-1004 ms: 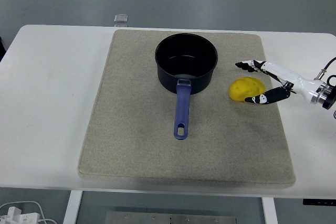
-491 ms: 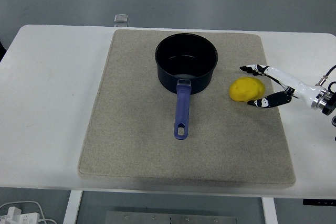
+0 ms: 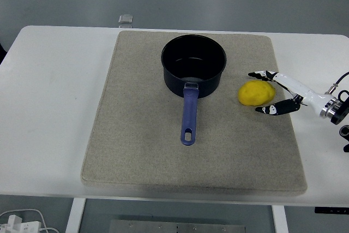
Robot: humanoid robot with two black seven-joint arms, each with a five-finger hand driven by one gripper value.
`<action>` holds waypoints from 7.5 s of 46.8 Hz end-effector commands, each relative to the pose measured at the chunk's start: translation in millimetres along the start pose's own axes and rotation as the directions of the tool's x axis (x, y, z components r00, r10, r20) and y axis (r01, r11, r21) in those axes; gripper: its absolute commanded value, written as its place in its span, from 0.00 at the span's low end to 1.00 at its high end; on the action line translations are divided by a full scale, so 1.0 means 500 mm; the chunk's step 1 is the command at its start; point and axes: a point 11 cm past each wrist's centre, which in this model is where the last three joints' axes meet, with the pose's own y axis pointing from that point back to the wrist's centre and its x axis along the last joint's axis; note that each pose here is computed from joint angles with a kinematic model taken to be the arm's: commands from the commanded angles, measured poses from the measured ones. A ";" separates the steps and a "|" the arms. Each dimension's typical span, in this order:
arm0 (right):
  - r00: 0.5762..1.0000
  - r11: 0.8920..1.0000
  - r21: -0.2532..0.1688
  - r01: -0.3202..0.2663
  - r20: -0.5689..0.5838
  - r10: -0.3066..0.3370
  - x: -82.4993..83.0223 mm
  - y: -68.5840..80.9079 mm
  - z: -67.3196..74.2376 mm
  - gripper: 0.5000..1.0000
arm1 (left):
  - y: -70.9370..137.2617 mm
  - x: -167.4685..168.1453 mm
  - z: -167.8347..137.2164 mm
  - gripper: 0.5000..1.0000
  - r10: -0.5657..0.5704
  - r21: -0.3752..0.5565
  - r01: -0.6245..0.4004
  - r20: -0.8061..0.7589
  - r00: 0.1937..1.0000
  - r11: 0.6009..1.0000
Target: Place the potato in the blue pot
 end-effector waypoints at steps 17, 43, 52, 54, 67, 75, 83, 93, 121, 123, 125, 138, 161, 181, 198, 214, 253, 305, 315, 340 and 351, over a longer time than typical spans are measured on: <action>1.000 1.000 0.011 -0.014 0.009 0.013 0.008 -0.004 -0.007 0.00 | 0.000 0.000 0.000 0.99 0.000 0.000 0.000 0.000 1.000 1.000; 0.999 1.000 0.014 -0.024 0.027 0.024 0.011 -0.006 -0.010 0.00 | 0.000 0.000 0.000 0.98 0.000 0.000 0.000 0.000 1.000 1.000; 0.999 1.000 0.017 -0.023 0.028 0.023 0.011 -0.006 -0.011 0.00 | 0.000 0.000 0.000 0.99 0.000 0.000 0.000 0.000 1.000 1.000; 0.999 1.000 0.018 -0.023 0.028 0.022 0.010 -0.006 -0.012 0.00 | 0.000 0.000 0.000 0.98 0.000 0.000 0.000 0.000 1.000 1.000; 0.999 0.999 0.020 -0.029 0.024 0.029 0.021 -0.006 -0.015 0.00 | 0.000 -0.001 0.002 0.99 -0.001 -0.001 0.001 0.002 1.000 1.000; 0.999 0.999 0.027 -0.040 0.022 0.039 0.034 -0.009 -0.021 0.00 | 0.000 -0.001 0.002 0.99 -0.001 -0.001 0.001 0.004 1.000 1.000; 0.997 0.997 0.040 -0.060 0.040 0.059 0.054 -0.016 -0.033 0.00 | 0.000 -0.001 0.002 0.98 -0.001 -0.002 0.001 0.004 1.000 1.000; 0.997 0.995 0.069 -0.067 0.038 0.065 0.089 -0.029 -0.059 0.00 | 0.000 -0.002 0.003 0.99 -0.003 -0.003 0.003 0.006 1.000 1.000; 1.000 0.965 0.262 -0.026 0.013 0.023 0.120 -0.155 -0.235 0.00 | 0.000 -0.014 0.004 0.98 -0.019 -0.003 0.020 0.008 1.000 1.000; 1.000 0.967 0.255 -0.020 0.004 0.020 0.118 -0.160 -0.234 0.00 | 0.000 -0.014 0.004 0.98 -0.019 -0.002 0.020 0.008 1.000 1.000; 1.000 0.968 0.252 -0.013 -0.004 0.014 0.115 -0.168 -0.235 0.00 | 0.000 -0.014 0.005 0.99 -0.020 -0.004 0.020 0.007 1.000 1.000; 1.000 0.968 0.250 0.003 -0.008 0.000 0.087 -0.227 -0.258 0.00 | 0.000 -0.014 0.005 0.98 -0.020 -0.003 0.020 0.004 1.000 1.000; 1.000 0.975 0.221 -0.014 -0.003 0.015 0.058 -0.273 -0.261 0.00 | 0.000 -0.013 0.000 0.98 -0.018 0.000 0.018 0.000 1.000 1.000; 1.000 0.973 0.232 -0.009 0.014 0.006 0.034 -0.284 -0.271 0.00 | 0.000 -0.014 0.000 0.99 -0.020 0.000 0.020 0.000 1.000 1.000; 0.999 0.965 0.260 -0.043 0.024 0.039 0.006 -0.303 -0.296 0.00 | 0.000 -0.015 -0.001 0.99 -0.021 0.002 0.021 0.003 1.000 1.000; 0.998 0.968 0.245 -0.055 0.044 0.046 -0.016 -0.299 -0.278 0.85 | 0.000 -0.015 -0.001 0.99 -0.021 0.002 0.021 0.003 1.000 1.000; 0.998 0.969 0.241 -0.057 0.042 0.048 -0.012 -0.296 -0.274 0.86 | 0.000 -0.014 0.000 0.99 -0.020 0.000 0.020 0.000 1.000 1.000; 0.292 0.854 -0.333 -0.400 0.837 0.463 0.152 -0.239 -0.111 0.86 | 0.000 -0.016 -0.001 0.99 -0.023 0.001 0.023 0.003 1.000 1.000; 0.080 0.803 -0.397 -0.445 0.875 0.477 0.181 -0.213 -0.082 0.86 | 0.000 -0.016 -0.001 0.98 -0.023 0.001 0.023 0.003 1.000 1.000; 0.042 0.768 -0.442 -0.464 0.855 0.517 0.183 -0.170 -0.029 0.86 | 0.000 -0.016 -0.001 0.99 -0.024 0.001 0.024 0.003 1.000 1.000; 0.042 0.756 -0.450 -0.476 0.847 0.530 0.198 -0.156 -0.019 0.86 | 0.000 -0.016 0.000 0.98 -0.024 0.001 0.024 0.003 1.000 1.000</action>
